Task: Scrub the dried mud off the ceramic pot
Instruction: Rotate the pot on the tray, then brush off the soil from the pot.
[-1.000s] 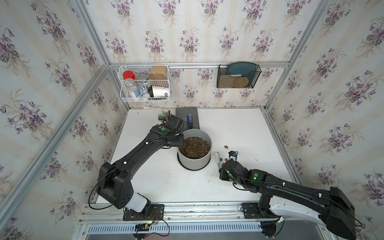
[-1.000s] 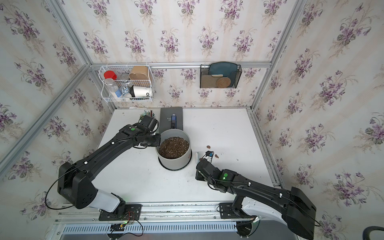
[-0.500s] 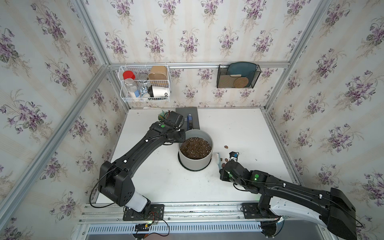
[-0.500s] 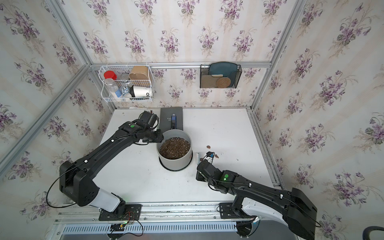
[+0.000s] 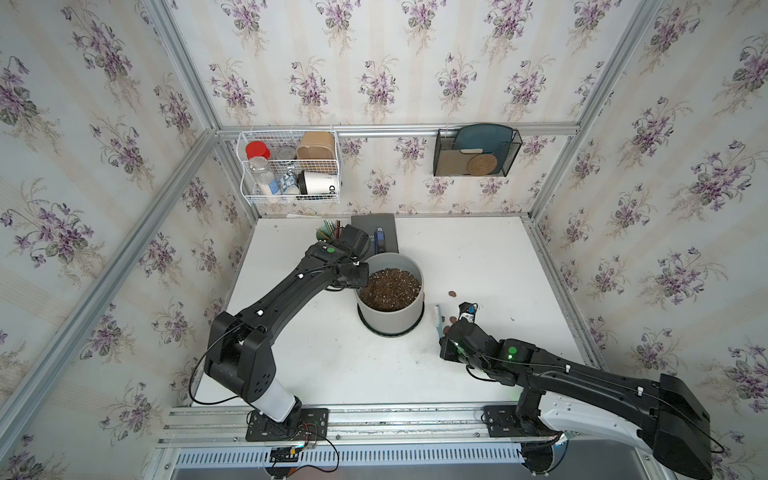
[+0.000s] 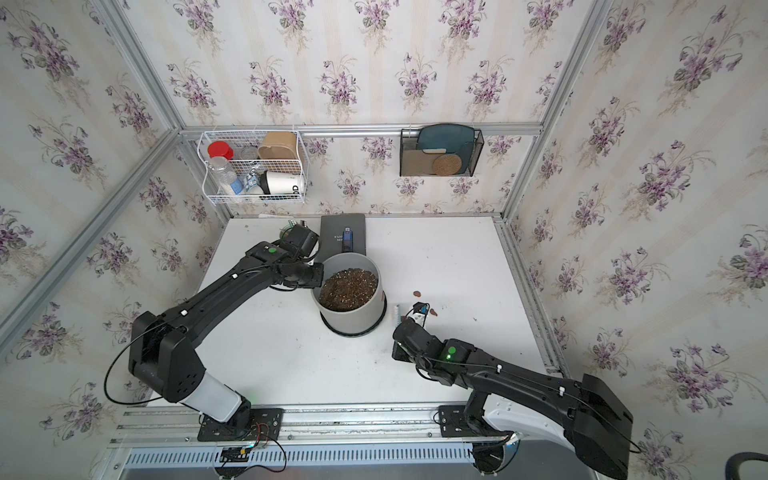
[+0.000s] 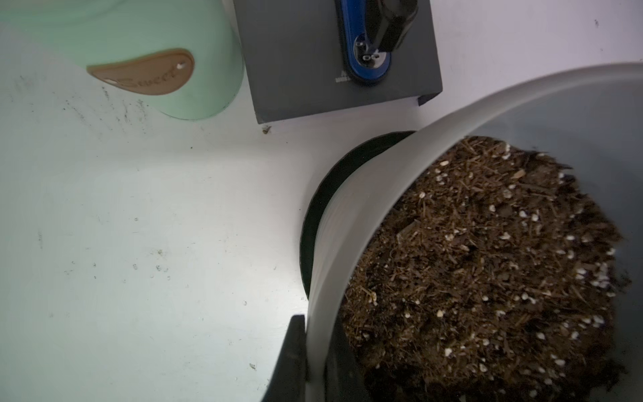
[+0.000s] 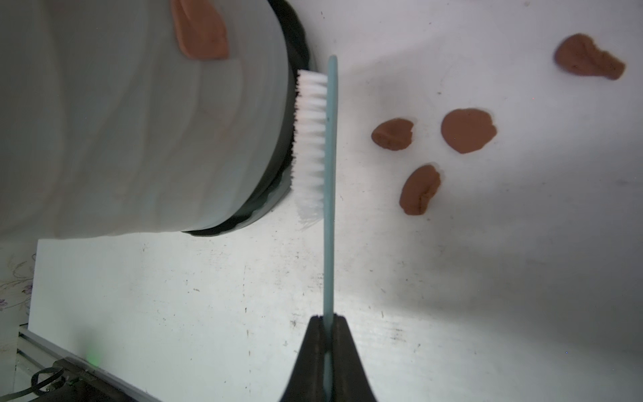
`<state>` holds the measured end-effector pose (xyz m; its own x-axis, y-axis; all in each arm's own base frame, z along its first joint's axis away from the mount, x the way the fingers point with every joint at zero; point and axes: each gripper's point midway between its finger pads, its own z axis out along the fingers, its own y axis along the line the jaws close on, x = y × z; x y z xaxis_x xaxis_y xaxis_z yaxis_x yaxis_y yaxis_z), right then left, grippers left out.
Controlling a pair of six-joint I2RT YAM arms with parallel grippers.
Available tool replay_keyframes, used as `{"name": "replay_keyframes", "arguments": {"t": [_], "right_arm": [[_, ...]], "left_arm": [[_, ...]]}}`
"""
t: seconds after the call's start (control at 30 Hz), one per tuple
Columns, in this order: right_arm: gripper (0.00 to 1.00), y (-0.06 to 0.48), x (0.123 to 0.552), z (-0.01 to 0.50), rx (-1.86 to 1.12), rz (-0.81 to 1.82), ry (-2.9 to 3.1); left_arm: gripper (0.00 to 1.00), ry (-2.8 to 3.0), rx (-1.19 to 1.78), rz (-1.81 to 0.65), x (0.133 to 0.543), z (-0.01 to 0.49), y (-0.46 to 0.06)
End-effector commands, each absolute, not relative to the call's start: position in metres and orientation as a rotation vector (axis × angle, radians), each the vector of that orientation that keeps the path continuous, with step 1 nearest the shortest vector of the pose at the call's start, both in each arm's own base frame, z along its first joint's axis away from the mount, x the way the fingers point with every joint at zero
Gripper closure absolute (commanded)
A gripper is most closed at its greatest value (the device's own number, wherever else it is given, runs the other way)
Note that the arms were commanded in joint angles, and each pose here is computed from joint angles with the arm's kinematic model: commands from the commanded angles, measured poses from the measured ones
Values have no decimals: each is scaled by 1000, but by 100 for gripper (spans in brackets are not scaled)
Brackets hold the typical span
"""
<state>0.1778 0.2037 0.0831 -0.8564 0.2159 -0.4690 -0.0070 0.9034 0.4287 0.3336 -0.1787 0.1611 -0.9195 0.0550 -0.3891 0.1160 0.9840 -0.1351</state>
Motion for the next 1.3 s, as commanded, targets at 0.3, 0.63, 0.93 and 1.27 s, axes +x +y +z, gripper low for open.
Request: {"name": "replay_keyframes", "arguments": {"t": [0.3, 0.63, 0.93, 1.27], "right_arm": [[100, 226, 200, 85, 79, 629, 2531], [100, 254, 202, 93, -19, 732, 2520], [100, 255, 193, 103, 7, 830, 2488], [100, 230, 196, 120, 72, 778, 2428]], "left_arm": [[100, 2756, 138, -379, 311, 168, -199], [100, 2754, 124, -332, 312, 172, -197], [100, 2754, 126, -313, 314, 170, -198], [100, 2765, 132, -284, 313, 163, -196]]}}
